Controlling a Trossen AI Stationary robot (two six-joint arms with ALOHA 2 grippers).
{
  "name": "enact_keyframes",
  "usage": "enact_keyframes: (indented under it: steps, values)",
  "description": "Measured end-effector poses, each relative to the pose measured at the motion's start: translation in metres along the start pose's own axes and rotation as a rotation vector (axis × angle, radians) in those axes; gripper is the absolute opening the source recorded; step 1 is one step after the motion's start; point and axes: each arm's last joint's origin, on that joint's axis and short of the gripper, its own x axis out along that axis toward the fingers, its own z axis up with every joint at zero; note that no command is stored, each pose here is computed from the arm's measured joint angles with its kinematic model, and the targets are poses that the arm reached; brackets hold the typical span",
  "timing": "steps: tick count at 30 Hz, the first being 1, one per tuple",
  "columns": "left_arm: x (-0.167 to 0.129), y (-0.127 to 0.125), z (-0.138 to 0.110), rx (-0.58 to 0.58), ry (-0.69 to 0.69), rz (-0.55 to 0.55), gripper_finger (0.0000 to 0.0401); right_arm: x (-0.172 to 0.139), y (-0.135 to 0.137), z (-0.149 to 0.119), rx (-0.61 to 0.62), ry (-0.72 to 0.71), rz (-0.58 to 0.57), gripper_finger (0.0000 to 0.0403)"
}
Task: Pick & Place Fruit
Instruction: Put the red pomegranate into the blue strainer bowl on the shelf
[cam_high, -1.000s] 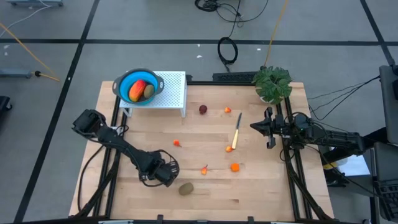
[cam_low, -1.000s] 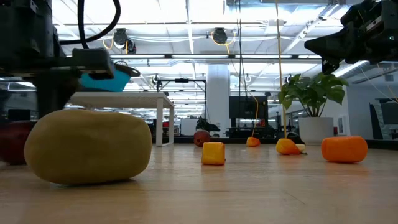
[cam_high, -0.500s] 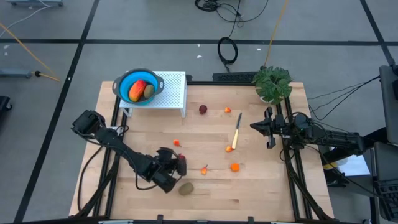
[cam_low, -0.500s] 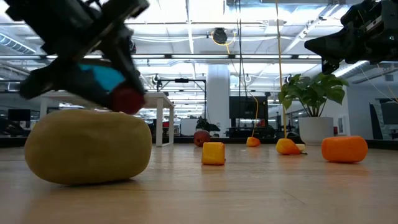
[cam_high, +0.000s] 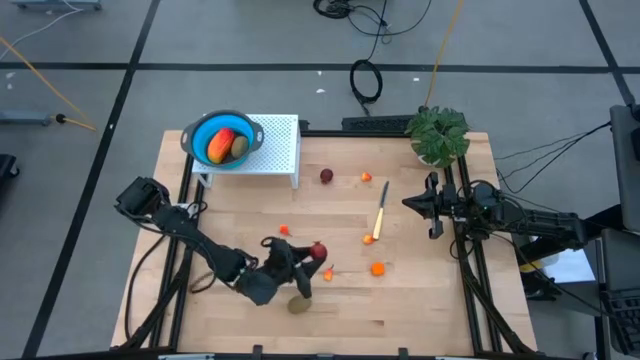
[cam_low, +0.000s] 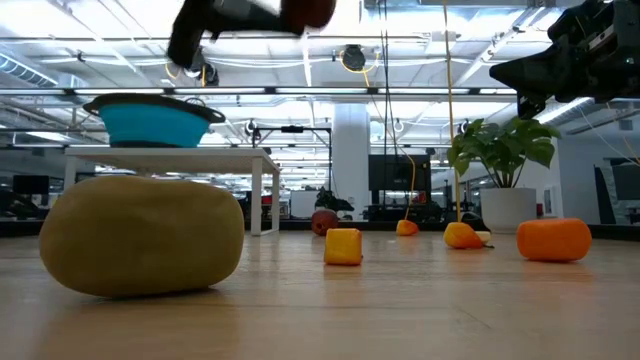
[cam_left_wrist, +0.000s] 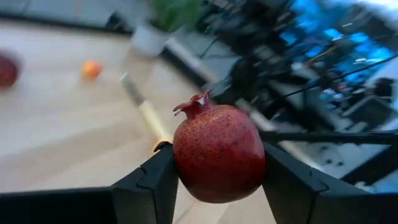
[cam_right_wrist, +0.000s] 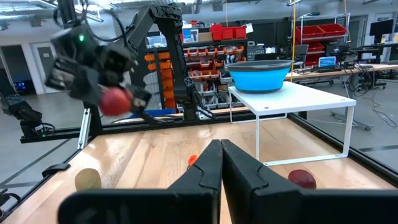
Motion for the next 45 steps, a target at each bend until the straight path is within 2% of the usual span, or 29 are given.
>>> enact_keyframes:
  steps: [11, 19, 25, 33, 41, 45]
  values:
    - [-0.008, -0.031, 0.039, 0.162, -0.245, -0.287, 0.0183, 0.0, 0.0, 0.0, 0.0, 0.0, -0.001, 0.0]
    - [-0.013, -0.037, 0.051, 0.272, -0.348, -0.429, 0.0189, 0.0, 0.0, 0.0, 0.0, 0.0, 0.0, 0.0]
    - [-0.009, -0.037, 0.057, 0.312, -0.385, -0.52, 0.0185, 0.0, 0.0, 0.0, 0.0, 0.0, 0.0, 0.0]
    - [-0.002, -0.034, 0.063, 0.225, -0.388, -0.577, 0.0192, 0.0, 0.0, 0.0, 0.0, 0.001, 0.0, 0.0]
    - [0.0, -0.029, 0.086, -0.049, -0.498, -0.649, 0.0186, 0.0, 0.0, 0.0, 0.0, 0.001, 0.0, 0.0]
    - [0.004, -0.023, 0.095, -0.228, -0.51, -0.633, 0.0193, 0.0, 0.0, 0.0, 0.0, 0.002, 0.0, 0.0]
